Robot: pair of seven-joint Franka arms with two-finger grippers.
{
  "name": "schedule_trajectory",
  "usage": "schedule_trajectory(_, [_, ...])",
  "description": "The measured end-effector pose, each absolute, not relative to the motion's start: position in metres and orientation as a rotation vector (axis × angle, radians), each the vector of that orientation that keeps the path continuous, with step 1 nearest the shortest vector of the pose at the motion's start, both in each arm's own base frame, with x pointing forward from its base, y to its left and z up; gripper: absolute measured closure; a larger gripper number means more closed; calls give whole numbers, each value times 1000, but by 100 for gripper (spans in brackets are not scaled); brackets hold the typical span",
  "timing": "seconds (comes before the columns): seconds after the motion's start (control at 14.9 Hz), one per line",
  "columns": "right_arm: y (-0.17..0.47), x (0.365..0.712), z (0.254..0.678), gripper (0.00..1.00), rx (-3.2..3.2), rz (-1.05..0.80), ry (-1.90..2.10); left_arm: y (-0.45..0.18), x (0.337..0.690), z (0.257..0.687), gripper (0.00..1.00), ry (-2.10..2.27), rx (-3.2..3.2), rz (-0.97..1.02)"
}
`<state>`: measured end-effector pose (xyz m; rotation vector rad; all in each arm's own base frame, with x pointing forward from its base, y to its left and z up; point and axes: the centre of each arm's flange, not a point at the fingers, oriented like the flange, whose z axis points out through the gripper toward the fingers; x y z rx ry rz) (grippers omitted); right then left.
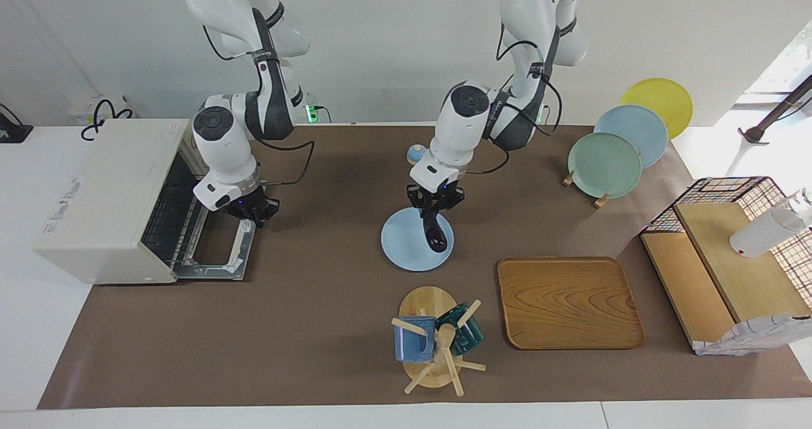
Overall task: Put eggplant into oven
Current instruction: 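Lift the eggplant with the left gripper while the right gripper reaches the oven, then release the eggplant onto the blue plate while the right gripper opens the oven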
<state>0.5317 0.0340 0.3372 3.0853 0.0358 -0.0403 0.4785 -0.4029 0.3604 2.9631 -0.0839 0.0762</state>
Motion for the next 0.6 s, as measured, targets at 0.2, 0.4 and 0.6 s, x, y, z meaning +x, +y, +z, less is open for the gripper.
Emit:
schedule_trajectory(0.2, [54,542,369,72,3080,-36,81,-414,477,332,72,-76,2948,108])
schedule_trajectory(0.4, [73,544,385,39,3087,-32,126,-414,480,318,72,-68,2948,112])
schedule_trajectory(0.6, [92,541,393,10,3080,-91,201,-413,481,319,72,-67,2948,115])
